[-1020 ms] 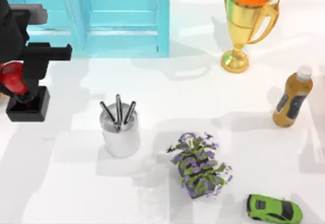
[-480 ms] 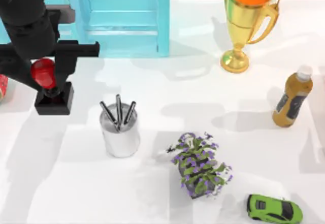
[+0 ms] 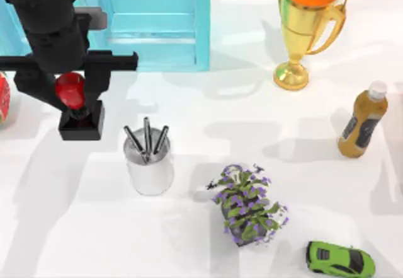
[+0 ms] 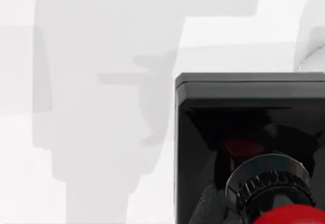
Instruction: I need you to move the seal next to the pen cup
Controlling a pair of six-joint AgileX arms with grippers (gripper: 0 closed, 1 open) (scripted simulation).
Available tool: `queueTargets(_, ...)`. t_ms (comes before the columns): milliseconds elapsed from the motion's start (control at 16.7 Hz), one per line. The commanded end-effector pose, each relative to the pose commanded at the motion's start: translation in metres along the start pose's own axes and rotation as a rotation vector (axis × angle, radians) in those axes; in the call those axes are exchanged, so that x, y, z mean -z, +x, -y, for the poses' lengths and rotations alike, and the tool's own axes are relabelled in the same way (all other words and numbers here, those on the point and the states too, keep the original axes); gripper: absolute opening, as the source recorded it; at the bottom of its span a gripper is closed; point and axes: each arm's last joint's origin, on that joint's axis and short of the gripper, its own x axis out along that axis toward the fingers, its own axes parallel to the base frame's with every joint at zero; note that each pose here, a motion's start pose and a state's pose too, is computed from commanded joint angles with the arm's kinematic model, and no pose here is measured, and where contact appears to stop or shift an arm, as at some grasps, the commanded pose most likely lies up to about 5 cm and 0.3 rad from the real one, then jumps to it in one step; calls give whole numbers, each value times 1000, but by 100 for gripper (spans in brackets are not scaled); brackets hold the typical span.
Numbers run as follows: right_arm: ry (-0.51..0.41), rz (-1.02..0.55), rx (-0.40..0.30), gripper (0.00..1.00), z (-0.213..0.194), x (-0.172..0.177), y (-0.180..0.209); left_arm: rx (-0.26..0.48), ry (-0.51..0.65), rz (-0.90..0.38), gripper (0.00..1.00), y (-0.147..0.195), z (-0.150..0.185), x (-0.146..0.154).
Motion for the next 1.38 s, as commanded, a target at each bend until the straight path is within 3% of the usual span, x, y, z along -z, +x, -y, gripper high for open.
queueTargets(480, 0, 0, 0, 100, 0, 0, 0, 0, 2, 0, 0, 13, 2, 0)
queueTargets(1260, 0, 0, 0, 100, 0, 0, 0, 0, 2, 0, 98, 13, 2, 0)
queueTargets(1380, 0, 0, 0, 100, 0, 0, 0, 0, 2, 0, 100, 13, 2, 0)
